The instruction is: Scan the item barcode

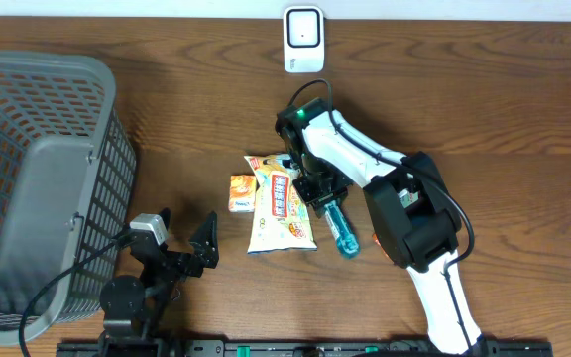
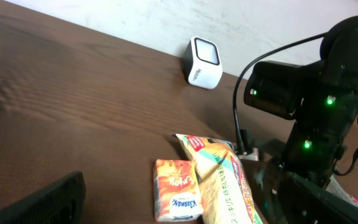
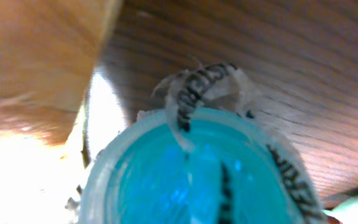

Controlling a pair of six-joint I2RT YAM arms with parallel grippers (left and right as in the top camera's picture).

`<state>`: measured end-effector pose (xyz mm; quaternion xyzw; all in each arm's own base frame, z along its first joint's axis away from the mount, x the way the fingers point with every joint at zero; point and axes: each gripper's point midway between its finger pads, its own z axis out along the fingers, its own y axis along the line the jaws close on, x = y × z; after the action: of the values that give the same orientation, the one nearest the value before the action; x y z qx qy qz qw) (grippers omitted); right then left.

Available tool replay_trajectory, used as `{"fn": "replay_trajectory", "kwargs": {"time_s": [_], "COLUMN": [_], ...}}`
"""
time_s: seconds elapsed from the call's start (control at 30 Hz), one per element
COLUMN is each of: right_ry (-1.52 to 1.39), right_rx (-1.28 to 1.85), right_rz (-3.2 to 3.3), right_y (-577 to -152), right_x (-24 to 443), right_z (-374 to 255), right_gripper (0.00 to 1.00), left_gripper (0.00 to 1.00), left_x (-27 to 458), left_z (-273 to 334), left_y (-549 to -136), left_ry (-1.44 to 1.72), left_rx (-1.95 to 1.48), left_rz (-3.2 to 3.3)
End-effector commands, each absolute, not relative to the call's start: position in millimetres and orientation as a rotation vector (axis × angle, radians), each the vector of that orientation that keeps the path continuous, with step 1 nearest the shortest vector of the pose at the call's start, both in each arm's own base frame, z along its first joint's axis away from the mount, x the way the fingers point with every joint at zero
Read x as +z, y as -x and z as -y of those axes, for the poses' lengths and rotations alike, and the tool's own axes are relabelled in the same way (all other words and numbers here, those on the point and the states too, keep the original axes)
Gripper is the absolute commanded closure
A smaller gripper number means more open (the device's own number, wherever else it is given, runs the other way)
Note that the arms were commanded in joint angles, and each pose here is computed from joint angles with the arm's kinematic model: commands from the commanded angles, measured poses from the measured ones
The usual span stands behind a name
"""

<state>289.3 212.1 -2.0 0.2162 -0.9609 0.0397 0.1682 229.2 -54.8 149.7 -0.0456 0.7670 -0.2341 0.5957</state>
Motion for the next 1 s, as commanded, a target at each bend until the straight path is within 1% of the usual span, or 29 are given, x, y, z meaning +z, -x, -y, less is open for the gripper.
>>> {"fn": "replay_trajectory", "kwargs": {"time_s": [0.0, 0.07, 0.27, 0.4, 0.53, 0.77, 0.87, 0.97], "right_ry": [-0.722, -0.758, -0.878, -0.898, -0.953, -1.083, -1.175, -1.289], "right_rx": [-0.198, -0.331, -0.697, -0.889, -1.165, -1.239, -1.29, -1.388], "right_rz": [2.65, 2.63, 2.546, 2.478, 2.377, 2.435, 2.448, 2.435], "right_y": [-287, -291, -291, -281, -268, -262, -249, -227], "right_x": [-13, 1, 62, 104, 148, 191, 217, 246], "right_z": [-242, -253, -268, -263, -266, -262, -263, -258], "right_gripper": [0.99, 0.99, 0.99, 0.99, 0.99, 0.99, 0.99, 0.99], "left_gripper": [0.02, 0.02, 0.02, 0.02, 0.02, 0.02, 0.02, 0.02], "left_x": [141, 141, 141, 141, 141, 141, 141, 141], "left_z": [54, 54, 54, 54, 54, 54, 54, 54], "left_y": [-229, -229, -229, -229, -229, -229, -229, -229], "left_ry": [0.118, 0.118, 0.118, 0.118, 0.118, 0.118, 0.118, 0.118], "left_rx": [-0.544, -0.544, -0.544, -0.544, -0.544, -0.544, -0.544, -0.544], "left_rz": [-1.802, -1.802, -1.802, -1.802, -1.802, -1.802, -1.802, -1.802]}}
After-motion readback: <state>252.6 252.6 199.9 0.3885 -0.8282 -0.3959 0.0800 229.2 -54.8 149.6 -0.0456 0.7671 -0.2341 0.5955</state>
